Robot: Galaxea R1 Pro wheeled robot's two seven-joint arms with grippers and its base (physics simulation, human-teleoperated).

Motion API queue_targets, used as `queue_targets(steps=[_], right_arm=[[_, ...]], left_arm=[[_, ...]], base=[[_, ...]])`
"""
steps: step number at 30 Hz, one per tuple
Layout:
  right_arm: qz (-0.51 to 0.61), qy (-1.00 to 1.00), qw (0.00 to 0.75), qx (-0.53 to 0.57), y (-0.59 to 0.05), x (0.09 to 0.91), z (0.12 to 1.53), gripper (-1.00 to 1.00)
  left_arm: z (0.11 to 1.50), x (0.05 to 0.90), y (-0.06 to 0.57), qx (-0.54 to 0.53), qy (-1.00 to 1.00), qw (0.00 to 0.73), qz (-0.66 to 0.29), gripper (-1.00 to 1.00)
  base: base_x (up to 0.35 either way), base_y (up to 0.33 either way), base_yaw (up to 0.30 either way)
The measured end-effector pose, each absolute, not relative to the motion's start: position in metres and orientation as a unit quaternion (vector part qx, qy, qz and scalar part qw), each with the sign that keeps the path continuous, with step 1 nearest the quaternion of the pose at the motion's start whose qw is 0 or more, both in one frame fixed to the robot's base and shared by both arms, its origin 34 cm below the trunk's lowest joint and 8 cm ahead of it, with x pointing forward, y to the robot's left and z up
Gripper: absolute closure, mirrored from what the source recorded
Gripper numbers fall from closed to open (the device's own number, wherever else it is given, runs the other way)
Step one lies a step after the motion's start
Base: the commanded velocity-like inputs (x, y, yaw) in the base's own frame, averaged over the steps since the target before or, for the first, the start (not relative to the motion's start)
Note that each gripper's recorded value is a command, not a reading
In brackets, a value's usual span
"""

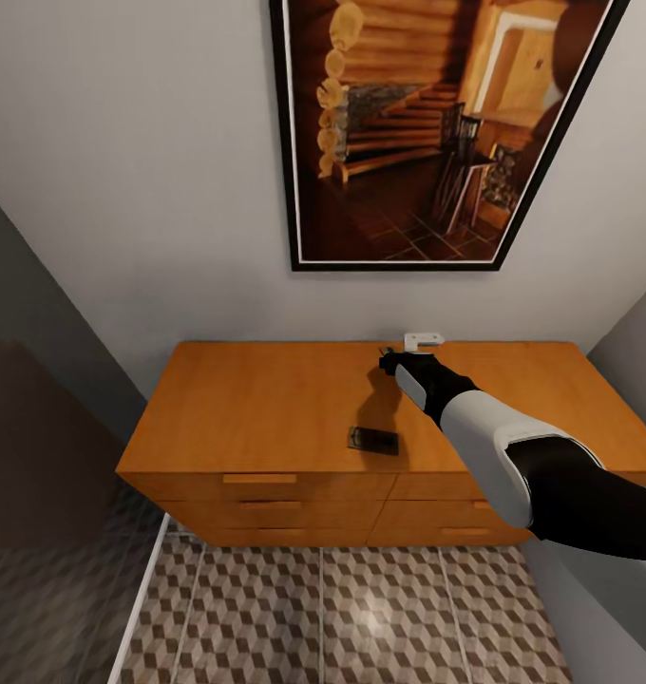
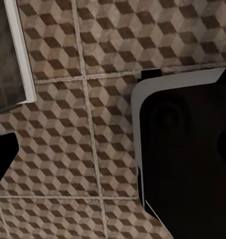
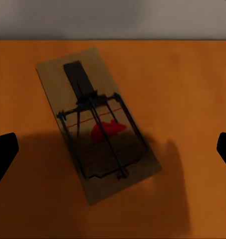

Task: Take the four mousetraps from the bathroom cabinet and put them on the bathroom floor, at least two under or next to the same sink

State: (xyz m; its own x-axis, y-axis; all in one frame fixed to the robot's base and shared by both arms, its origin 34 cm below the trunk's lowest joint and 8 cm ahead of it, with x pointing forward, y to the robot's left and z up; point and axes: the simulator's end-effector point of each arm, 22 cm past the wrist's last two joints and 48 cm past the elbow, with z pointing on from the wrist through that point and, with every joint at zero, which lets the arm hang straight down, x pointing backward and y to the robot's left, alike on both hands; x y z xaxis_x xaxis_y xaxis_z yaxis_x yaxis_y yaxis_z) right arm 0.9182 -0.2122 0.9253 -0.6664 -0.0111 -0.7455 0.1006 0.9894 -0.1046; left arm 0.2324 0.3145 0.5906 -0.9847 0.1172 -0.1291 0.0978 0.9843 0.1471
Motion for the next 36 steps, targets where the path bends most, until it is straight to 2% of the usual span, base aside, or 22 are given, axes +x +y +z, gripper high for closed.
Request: queue_targets(steps=[10, 36], right_arm=[[-0.069, 0.911, 0.405, 0.024, -0.2122, 0.9178, 0.9206, -1.00], [-0.069, 0.911, 0.405, 0.024, -0.2128, 0.9180, 0.9202, -1.00]], left_arm=[[0.5898, 0.2303, 0.3142, 0.054, 0.994, 0.066, 0.069, -1.00], [0.5896, 0.2296, 0.3132, 0.054, 0.994, 0.065, 0.068, -1.00]], base=[[0.103, 0.027, 0.000], [-0.006, -0.009, 0.000]])
